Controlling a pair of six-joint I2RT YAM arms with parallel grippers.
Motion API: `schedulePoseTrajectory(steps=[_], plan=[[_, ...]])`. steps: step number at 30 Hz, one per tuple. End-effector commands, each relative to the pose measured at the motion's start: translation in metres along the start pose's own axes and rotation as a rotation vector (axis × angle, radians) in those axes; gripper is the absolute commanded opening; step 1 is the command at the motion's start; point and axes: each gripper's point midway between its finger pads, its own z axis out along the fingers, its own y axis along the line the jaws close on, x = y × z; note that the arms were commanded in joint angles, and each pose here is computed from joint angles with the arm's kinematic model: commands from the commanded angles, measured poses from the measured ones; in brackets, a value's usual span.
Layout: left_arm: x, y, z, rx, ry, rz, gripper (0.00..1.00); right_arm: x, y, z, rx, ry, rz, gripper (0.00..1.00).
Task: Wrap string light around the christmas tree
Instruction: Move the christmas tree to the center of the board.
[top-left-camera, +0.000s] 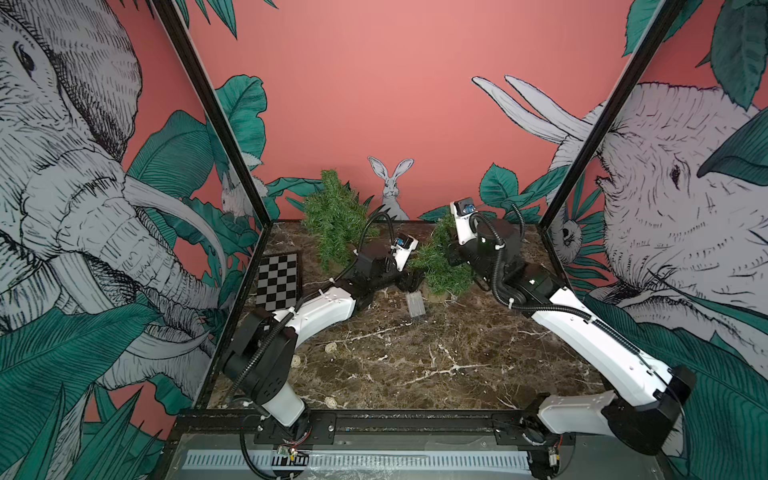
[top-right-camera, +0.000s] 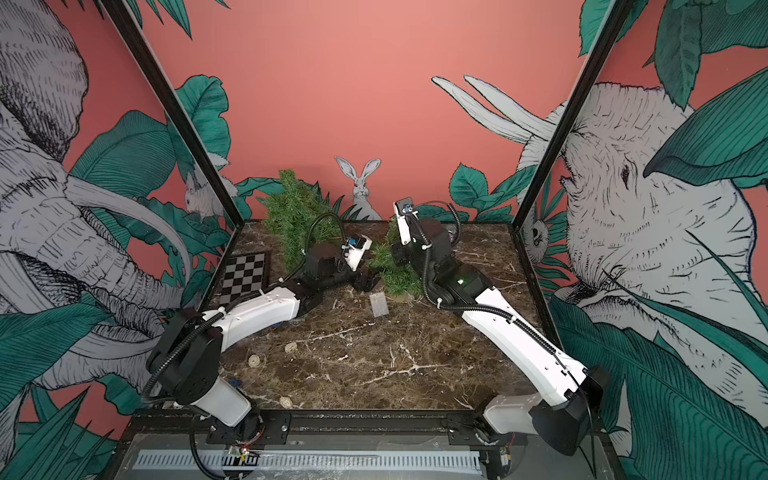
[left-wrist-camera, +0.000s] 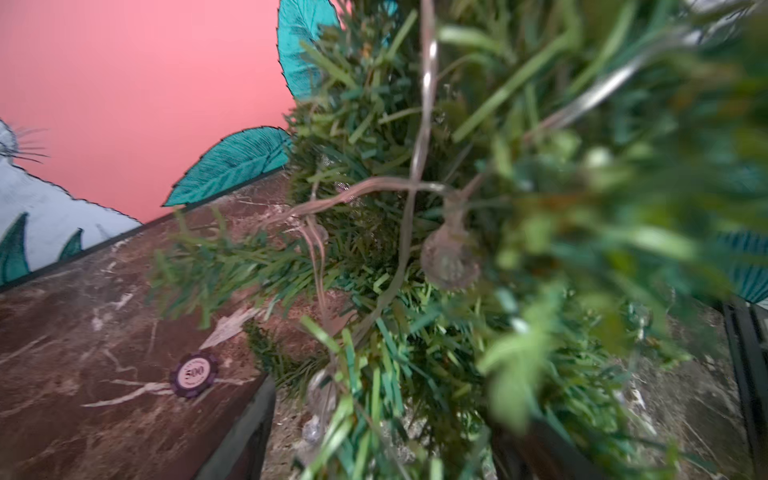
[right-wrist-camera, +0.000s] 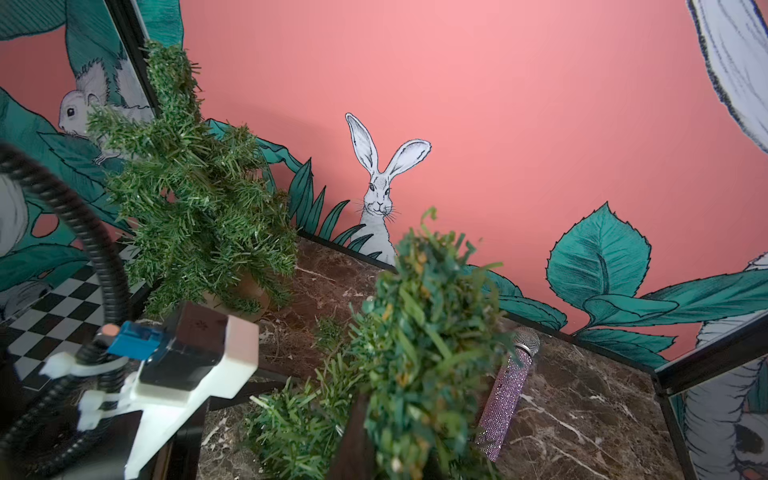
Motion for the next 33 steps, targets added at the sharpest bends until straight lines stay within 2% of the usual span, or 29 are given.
schedulePoseTrajectory(steps=[1, 6, 14, 19, 22, 28, 33], plan=[[-0.026, -0.018, 0.005, 0.059, -0.069, 0.007, 0.78, -0.02, -0.005, -0.017, -0.018, -0.083, -0.003, 0.08], [-0.022, -0.02, 0.009, 0.065, -0.06, -0.01, 0.78, -0.01, -0.018, -0.024, 0.009, -0.079, 0.009, 0.05], [-0.005, -0.023, -0.001, 0.068, -0.018, -0.057, 0.78, 0.008, -0.044, -0.041, 0.063, -0.068, 0.035, 0.02], [0.009, 0.001, -0.015, -0.004, 0.016, -0.149, 0.78, 0.014, -0.053, -0.047, 0.065, -0.065, 0.055, 0.01], [0.026, 0.014, -0.019, -0.03, 0.041, -0.181, 0.77, 0.016, -0.054, -0.047, 0.067, -0.063, 0.056, 0.01], [0.072, 0.009, -0.015, -0.021, 0.145, -0.184, 0.77, 0.016, -0.056, -0.047, 0.062, -0.068, 0.068, 0.0], [0.091, 0.002, -0.012, 0.004, 0.176, -0.195, 0.75, 0.017, -0.056, -0.047, 0.056, -0.068, 0.076, 0.0]])
